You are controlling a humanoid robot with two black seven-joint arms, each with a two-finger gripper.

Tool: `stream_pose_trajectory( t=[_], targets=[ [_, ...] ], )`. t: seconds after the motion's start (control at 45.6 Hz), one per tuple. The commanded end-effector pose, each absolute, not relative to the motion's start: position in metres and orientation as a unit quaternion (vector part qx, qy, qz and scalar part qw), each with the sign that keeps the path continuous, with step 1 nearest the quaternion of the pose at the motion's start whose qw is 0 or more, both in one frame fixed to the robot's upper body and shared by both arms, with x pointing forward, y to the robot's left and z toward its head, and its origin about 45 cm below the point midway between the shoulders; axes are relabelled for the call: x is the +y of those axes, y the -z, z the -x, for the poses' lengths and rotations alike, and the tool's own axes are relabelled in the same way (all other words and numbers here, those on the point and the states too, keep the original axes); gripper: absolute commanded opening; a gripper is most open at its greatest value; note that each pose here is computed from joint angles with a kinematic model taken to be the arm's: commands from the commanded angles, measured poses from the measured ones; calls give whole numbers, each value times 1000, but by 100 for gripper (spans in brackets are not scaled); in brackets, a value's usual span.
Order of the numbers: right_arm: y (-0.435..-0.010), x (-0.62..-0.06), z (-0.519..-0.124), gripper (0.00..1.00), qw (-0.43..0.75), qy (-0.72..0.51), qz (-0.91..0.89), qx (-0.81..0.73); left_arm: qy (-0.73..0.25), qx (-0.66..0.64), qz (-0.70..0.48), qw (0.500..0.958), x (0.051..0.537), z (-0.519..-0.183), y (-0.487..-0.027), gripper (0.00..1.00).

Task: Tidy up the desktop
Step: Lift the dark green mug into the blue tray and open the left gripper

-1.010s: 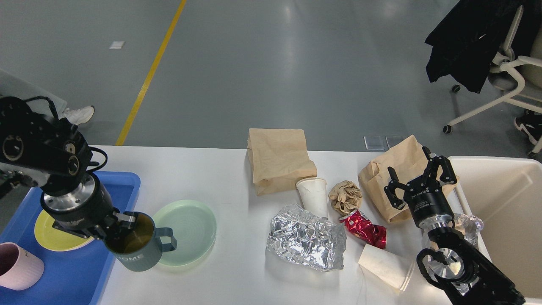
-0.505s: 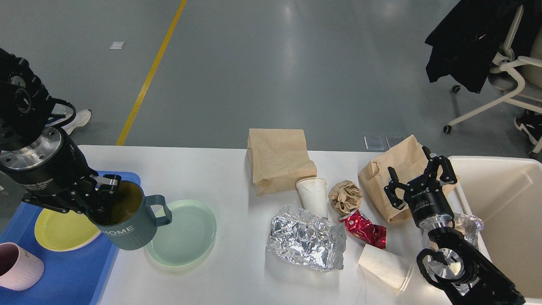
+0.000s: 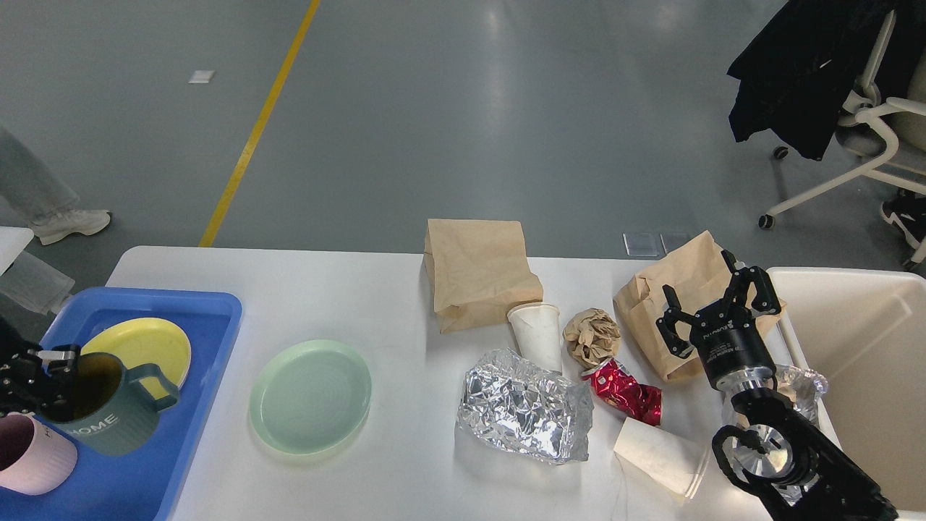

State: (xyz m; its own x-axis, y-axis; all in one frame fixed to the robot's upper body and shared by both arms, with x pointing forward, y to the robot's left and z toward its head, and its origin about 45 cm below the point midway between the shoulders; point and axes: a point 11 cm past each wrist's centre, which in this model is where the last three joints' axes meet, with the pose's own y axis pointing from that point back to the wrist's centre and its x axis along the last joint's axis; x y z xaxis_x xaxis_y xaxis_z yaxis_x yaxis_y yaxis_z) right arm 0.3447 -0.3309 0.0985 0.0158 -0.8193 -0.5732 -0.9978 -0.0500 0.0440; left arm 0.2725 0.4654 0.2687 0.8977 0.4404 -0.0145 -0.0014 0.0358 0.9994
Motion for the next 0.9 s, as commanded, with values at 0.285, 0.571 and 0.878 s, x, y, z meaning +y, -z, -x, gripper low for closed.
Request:
stream_pose_trajectory(
  t=[0.285, 0.571, 0.878],
  targets=[
    [-99, -331, -345, 100, 192, -232, 686, 662, -198, 156, -704, 664, 512, -248, -177, 0],
    [-99, -331, -345, 100, 192, -232, 686, 662, -207, 152, -703, 663, 512, -241, -162, 0],
    [-99, -331, -345, 100, 192, -232, 686, 662, -203, 161, -700, 666, 507, -237, -154, 9]
  ],
)
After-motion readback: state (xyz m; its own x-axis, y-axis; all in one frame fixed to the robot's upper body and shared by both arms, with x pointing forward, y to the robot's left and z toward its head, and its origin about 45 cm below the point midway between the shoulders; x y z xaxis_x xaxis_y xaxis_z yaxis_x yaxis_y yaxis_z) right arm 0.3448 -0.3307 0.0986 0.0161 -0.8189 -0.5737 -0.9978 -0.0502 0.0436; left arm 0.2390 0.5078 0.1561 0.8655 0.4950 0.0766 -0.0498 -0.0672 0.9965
